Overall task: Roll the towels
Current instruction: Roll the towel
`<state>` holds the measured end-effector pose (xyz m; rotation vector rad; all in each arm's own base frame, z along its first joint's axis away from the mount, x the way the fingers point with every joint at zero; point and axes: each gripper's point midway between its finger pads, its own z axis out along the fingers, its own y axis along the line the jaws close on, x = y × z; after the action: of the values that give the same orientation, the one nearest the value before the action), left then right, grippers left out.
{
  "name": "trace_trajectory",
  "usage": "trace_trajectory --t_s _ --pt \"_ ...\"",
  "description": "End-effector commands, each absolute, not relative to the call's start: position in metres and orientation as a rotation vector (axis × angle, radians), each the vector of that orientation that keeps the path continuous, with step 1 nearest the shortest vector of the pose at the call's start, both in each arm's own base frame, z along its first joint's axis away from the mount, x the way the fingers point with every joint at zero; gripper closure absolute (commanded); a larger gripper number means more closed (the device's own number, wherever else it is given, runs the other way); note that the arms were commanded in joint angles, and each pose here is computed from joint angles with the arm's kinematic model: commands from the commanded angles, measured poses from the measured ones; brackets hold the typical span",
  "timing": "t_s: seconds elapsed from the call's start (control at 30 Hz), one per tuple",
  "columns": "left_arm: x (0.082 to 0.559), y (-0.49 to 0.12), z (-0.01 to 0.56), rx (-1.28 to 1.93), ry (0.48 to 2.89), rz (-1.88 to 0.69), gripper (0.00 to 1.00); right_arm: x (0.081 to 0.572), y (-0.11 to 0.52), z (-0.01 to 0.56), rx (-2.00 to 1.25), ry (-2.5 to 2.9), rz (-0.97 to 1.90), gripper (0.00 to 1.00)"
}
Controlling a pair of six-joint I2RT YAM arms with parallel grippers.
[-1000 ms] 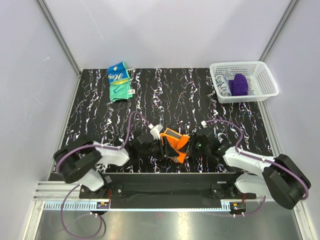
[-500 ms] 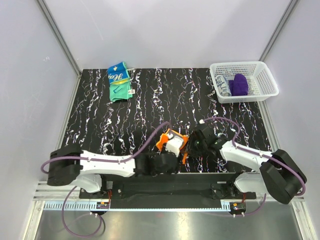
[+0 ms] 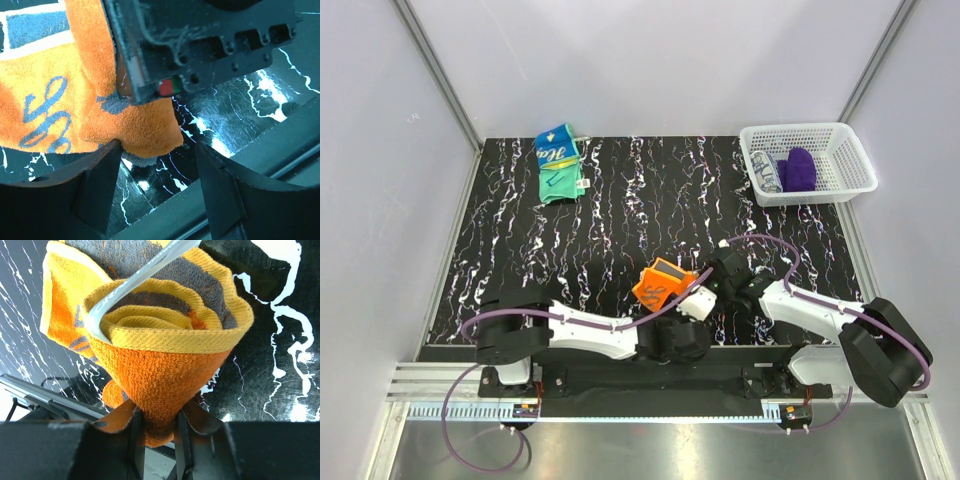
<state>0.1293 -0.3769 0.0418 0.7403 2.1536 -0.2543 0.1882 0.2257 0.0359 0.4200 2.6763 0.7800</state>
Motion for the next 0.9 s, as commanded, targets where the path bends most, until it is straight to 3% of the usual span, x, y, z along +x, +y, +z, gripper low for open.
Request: trace_trajectory --t_s 0.0,0.2,0.3,0.47,0.63,0.7,0.8,0.87 --pt "0.141 -0.384 0.05 0.697 2.107 -0.197 0.33 0.188 0.231 0.041 0.405 2.678 0.799 0.72" --pt "0.144 -0.381 0.036 0.696 2.131 -0.099 0.37 0.185 0.233 0.042 0.399 2.684 0.824 0.73" --pt "0.147 -0.378 0.035 0.675 2.134 -0.066 0.5 0.184 0.233 0.043 0.398 2.688 0.827 0.73" --pt "0.149 -0.372 0.04 0.651 2.123 -0.05 0.81 0.179 0.232 0.043 0.385 2.7 0.836 0.73" --pt "0.147 -0.375 0.043 0.669 2.125 -0.077 0.97 0.175 0.23 0.04 0.385 2.713 0.829 0.72" --pt "0.143 -0.379 0.045 0.685 2.133 -0.123 1.0 0.175 0.227 0.04 0.39 2.716 0.802 0.6" --pt "0.137 -0.382 0.049 0.696 2.15 -0.193 1.0 0.178 0.22 0.043 0.393 2.71 0.741 0.3" --pt "0.135 -0.382 0.053 0.692 2.155 -0.235 1.0 0.181 0.218 0.05 0.396 2.695 0.721 0.23"
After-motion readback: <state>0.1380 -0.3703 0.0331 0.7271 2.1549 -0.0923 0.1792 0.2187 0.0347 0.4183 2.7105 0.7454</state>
